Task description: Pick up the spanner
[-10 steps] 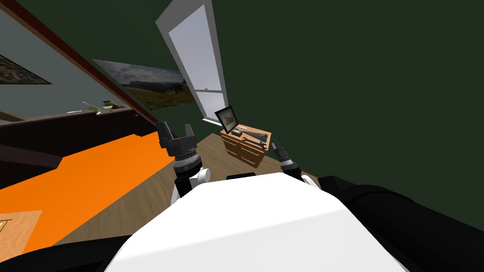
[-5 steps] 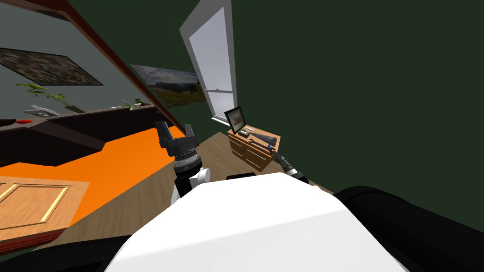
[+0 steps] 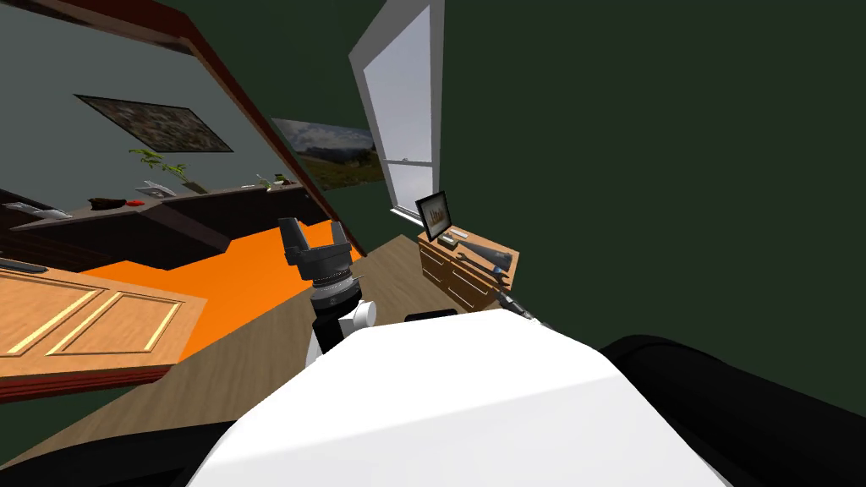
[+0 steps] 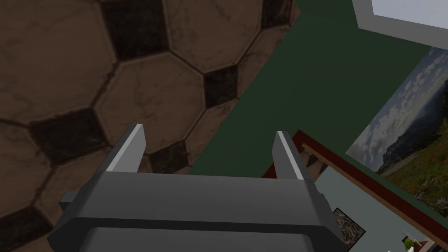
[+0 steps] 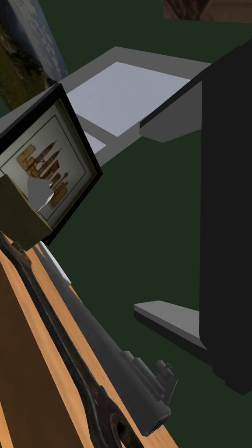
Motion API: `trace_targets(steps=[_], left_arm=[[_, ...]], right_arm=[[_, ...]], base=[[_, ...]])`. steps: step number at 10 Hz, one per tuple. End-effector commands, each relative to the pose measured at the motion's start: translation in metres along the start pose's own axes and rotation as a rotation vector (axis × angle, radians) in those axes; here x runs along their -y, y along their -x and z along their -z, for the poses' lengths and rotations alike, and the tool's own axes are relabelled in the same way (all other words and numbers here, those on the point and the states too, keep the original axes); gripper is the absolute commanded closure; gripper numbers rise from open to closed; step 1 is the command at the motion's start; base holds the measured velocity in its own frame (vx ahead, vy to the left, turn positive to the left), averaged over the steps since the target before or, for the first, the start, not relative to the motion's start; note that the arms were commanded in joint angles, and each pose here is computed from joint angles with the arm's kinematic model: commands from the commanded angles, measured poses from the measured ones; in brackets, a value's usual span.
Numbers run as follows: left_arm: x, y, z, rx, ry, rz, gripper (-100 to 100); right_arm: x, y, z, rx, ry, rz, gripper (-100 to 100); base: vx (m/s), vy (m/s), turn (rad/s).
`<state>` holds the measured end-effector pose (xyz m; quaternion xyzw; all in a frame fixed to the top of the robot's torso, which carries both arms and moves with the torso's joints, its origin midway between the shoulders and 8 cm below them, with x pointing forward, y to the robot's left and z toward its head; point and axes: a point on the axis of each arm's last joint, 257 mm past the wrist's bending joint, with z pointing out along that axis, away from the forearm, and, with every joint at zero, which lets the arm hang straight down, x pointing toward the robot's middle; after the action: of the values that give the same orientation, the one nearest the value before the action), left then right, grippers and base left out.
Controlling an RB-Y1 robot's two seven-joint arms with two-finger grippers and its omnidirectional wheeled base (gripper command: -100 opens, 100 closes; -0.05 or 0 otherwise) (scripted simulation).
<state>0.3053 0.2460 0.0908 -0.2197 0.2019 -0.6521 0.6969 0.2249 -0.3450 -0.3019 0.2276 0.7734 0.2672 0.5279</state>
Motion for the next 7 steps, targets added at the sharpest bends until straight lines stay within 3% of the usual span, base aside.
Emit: trace_targets(steps=[1, 3, 4, 6, 7], left_arm=[[0.0, 0.0, 0.0, 0.0, 0.0, 0.0, 0], [0.0, 0.0, 0.0, 0.0, 0.0, 0.0, 0], [0.0, 0.0, 0.0, 0.0, 0.0, 0.0, 0], [0.0, 0.0, 0.0, 0.0, 0.0, 0.0, 0], [0.0, 0.0, 0.0, 0.0, 0.0, 0.0, 0]], right_arm=[[0.014, -0.009, 0.015, -0.045, -0.041, 0.029, -100], [0.058, -0.038, 0.053, -0.175, -0.143, 0.118, -100], [0.059, -0.04, 0.056, -0.181, -0.149, 0.119, -100], [0.098, -0.065, 0.099, -0.315, -0.237, 0.206, -100], [0.1, -0.067, 0.105, -0.322, -0.246, 0.202, -100]], base=[[0.089, 0.068, 0.124], [0.112, 0.079, 0.299], [0.1, 0.047, 0.098], [0.119, 0.063, 0.289], [0.099, 0.047, 0.099]])
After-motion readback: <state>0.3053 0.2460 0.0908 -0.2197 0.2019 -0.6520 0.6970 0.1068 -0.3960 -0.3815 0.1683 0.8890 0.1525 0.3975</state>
